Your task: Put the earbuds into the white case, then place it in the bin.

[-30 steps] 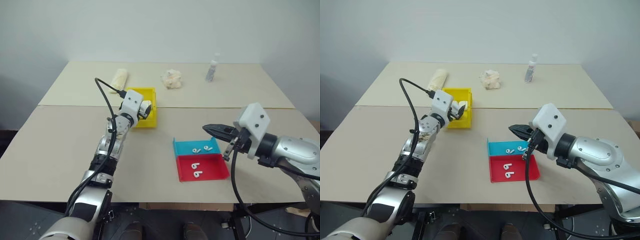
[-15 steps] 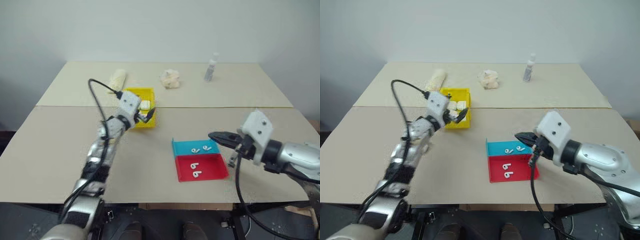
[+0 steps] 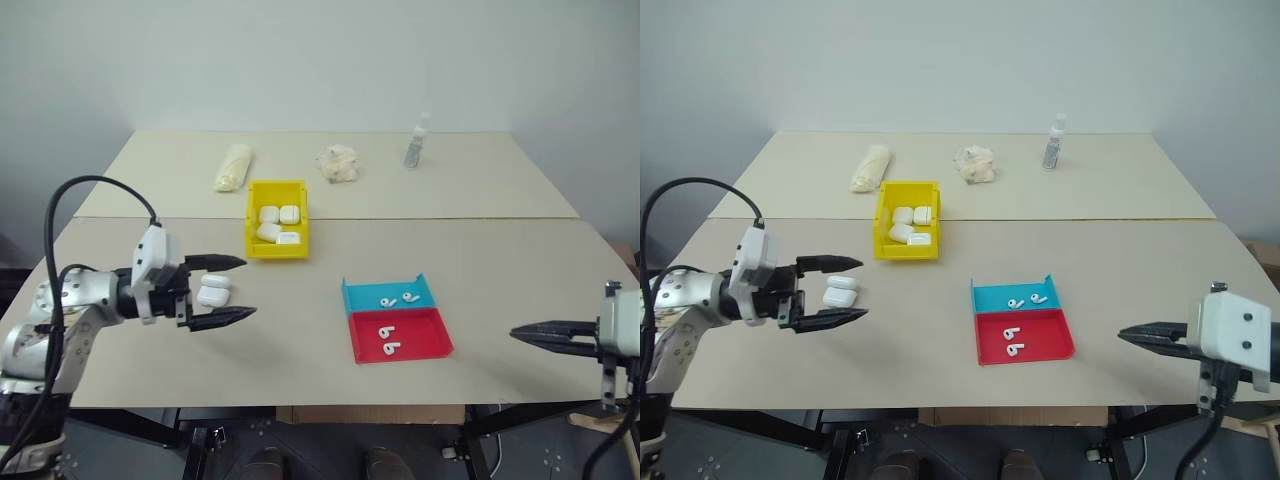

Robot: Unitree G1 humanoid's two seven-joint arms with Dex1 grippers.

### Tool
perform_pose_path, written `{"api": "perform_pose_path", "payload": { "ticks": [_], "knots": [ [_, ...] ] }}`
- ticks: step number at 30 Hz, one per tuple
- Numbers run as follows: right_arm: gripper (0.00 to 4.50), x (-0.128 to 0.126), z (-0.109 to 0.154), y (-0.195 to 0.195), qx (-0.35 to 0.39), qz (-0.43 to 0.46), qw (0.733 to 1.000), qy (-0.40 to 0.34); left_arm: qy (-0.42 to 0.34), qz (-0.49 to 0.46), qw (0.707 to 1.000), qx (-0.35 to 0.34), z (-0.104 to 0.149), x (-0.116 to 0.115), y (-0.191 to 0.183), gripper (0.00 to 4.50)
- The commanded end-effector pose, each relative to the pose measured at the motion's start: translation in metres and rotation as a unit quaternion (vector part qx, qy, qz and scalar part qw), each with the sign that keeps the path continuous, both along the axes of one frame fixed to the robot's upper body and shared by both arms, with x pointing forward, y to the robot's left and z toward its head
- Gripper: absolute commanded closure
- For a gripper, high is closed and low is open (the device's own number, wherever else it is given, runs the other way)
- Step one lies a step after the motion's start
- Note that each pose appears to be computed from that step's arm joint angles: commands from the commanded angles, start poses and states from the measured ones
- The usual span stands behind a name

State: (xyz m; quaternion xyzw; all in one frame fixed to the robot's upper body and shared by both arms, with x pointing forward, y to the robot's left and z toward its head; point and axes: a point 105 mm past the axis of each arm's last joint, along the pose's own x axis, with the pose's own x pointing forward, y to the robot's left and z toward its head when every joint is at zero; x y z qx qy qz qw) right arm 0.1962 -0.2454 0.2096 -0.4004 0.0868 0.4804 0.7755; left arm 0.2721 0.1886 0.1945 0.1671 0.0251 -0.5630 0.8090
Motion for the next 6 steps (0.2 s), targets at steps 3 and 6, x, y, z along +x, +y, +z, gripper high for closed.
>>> {"api": "perform_pose_path", "payload": {
  "ticks": [3,6],
  "knots": [
    [4.5,-0.0034,0.0065,-0.008,-0.017,-0.005,1.0,-0.02,-0.025,0.015,1.0,0.01,0.0108,-0.0067,0.0084,0.03],
    [4.5,-0.0008,0.0069,-0.0092,-0.018,-0.008,1.0,-0.021,-0.019,0.015,1.0,0.007,0.01,-0.0095,0.009,0.03]
  ]
}}
